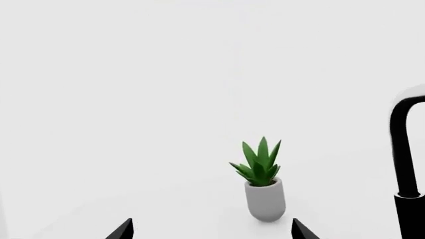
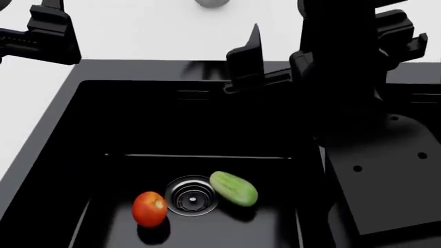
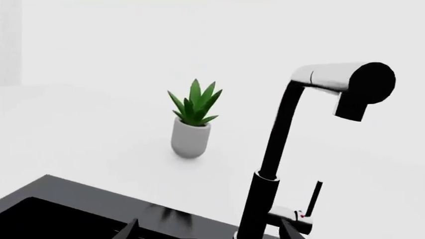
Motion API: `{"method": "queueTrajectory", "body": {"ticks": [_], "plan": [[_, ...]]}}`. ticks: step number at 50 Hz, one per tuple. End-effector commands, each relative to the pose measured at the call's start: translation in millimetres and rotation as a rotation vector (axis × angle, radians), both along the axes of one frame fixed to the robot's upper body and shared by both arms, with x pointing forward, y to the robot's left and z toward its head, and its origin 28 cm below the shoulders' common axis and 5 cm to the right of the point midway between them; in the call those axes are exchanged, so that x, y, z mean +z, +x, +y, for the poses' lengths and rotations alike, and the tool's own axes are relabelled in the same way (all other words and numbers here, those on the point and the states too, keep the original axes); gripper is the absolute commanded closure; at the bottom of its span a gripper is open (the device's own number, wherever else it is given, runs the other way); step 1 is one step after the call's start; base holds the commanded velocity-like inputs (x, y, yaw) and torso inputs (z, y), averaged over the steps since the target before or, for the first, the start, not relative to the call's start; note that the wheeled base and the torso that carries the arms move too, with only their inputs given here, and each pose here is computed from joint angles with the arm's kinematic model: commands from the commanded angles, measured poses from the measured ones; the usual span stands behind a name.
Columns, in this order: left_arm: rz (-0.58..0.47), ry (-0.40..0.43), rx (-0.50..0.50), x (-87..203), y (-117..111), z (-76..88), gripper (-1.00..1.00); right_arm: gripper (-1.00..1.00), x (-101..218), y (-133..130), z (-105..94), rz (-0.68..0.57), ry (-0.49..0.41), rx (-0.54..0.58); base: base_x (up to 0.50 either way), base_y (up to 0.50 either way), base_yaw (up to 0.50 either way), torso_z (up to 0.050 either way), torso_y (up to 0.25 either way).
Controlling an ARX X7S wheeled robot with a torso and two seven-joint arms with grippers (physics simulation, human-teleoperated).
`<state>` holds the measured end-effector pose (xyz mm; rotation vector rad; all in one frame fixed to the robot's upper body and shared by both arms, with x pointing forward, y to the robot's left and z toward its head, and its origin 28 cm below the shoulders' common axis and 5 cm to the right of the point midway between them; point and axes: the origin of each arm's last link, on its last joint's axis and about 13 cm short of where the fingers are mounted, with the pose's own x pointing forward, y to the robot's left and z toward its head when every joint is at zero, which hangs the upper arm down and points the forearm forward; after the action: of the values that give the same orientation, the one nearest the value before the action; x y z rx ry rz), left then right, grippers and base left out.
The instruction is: Pick the vegetables from the sink and place them on the cutting board.
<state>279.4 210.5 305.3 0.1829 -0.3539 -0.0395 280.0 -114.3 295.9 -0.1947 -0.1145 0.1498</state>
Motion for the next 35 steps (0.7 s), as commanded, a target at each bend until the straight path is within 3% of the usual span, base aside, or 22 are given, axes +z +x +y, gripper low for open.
{"method": "queueTrajectory", "body": {"ticks": [1, 15, 17, 25, 35], "plan": [[0.009, 0.003, -0.003, -3.4, 1.5, -1.6, -1.00, -1.00, -2.7, 1.1, 0.6, 0.011, 0.006, 0.011, 0.50, 0.00, 0.00, 0.000, 0.010], [0.018, 0.007, -0.021, -7.4, 0.9, -1.3, -1.00, -1.00, -5.3, 0.5, 0.0, 0.019, 0.026, 0.015, 0.50, 0.00, 0.00, 0.000, 0.001], [0.025, -0.032, -0.059, -8.8, 1.0, -0.2, -1.00, -1.00, -5.4, 0.7, 0.4, 0.025, 0.029, 0.015, 0.43, 0.00, 0.00, 0.000, 0.000], [0.013, 0.005, -0.081, -12.6, -3.4, -1.6, -1.00, -1.00, -4.4, -3.1, 3.3, 0.014, 0.017, 0.029, 0.00, 0.00, 0.00, 0.000, 0.001], [0.028, 0.028, -0.088, -14.2, -2.4, -2.0, -1.00, -1.00, -5.0, -2.9, 1.6, 0.013, 0.016, 0.026, 0.00, 0.00, 0.00, -0.001, -0.243]]}}
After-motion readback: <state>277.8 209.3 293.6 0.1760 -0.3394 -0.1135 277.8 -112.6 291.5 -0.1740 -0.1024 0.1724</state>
